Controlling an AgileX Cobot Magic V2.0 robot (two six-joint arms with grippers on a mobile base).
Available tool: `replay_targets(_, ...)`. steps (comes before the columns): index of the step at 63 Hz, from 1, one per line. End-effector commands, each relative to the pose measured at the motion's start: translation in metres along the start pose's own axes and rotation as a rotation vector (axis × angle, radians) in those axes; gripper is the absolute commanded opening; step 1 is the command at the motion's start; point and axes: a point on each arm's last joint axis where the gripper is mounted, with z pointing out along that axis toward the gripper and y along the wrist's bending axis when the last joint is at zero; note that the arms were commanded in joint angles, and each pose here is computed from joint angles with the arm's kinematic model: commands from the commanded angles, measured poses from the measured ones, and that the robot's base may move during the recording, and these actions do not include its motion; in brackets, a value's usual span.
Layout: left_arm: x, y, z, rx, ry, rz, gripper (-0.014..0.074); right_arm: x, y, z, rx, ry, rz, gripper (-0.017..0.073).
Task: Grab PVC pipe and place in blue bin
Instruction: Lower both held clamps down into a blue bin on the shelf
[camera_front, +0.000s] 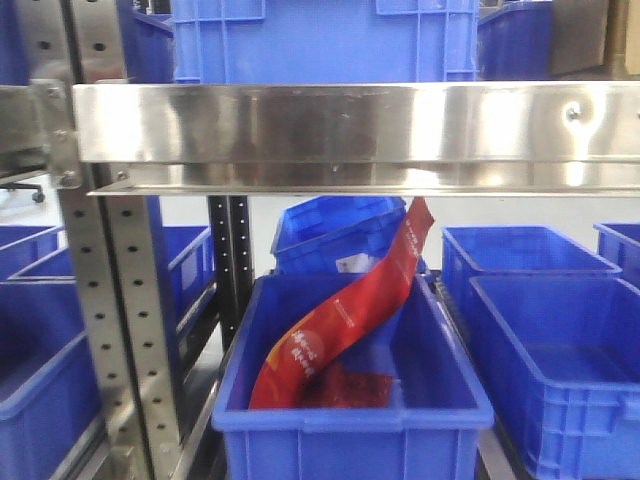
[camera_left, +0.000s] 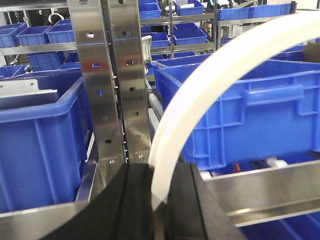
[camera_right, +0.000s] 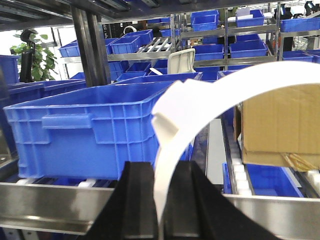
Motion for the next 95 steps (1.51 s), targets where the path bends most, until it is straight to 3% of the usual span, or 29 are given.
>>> replay_targets(1,-0.0042,-0.0002,-0.0009,0.003,-0.035,-0.001,-0.0111,-0.0026,0.0004,-0.0004,-0.003,-0.032,-0.007,-0.0154)
replay_targets(95,-0.0048,-0.0002,-0.001,0.004,-0.042,-0.001,-0.0111,-0.0026,0.0004,-0.0004,-0.003,-0.032,-0.007,-0.0154)
